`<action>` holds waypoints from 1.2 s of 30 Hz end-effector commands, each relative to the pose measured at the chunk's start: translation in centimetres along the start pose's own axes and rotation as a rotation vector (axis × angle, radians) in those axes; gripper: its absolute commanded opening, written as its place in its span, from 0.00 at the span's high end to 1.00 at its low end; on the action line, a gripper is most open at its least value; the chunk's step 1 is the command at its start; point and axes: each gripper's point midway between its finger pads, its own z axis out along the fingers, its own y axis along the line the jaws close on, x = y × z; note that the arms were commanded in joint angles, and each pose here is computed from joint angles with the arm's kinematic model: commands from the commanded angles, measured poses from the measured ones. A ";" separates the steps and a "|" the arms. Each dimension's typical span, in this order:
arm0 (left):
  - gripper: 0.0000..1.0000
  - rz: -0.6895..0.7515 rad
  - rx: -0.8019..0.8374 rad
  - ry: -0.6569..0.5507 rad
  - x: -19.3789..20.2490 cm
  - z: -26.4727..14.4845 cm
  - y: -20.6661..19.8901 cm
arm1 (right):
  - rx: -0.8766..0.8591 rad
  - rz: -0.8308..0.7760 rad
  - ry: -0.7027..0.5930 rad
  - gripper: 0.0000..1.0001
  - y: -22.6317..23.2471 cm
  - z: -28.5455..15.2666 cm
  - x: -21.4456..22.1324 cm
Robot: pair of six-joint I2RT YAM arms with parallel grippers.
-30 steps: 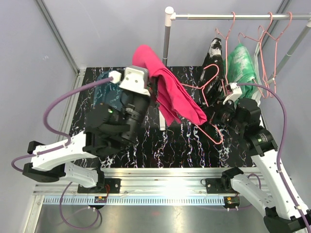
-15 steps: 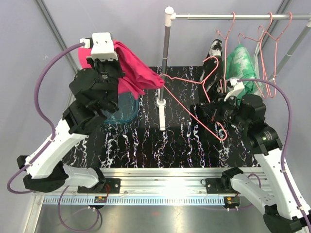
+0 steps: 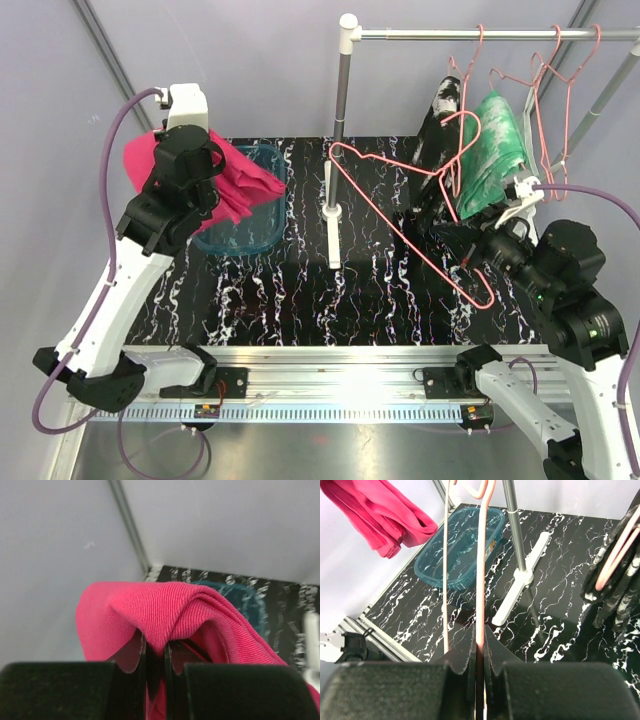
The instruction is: Remove the trousers from the hanger
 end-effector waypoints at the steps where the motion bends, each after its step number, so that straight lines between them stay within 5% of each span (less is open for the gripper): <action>1: 1.00 -0.078 -0.054 -0.042 -0.7 -0.4 3.1 | -0.013 -0.039 -0.026 1.00 0.8 -1.6 -1.1; 11: 1.00 0.094 -0.098 -0.002 3.5 0.5 4.3 | 0.039 -0.048 -0.049 1.00 0.6 -4.2 -1.0; 29: 1.00 0.497 0.012 0.294 14.6 13.7 -6.7 | 0.036 -0.081 -0.092 1.00 1.9 -8.5 -1.6; 36: 1.00 0.423 0.084 0.365 16.4 15.7 -10.4 | 0.029 -0.075 -0.084 1.00 2.0 -8.5 -1.3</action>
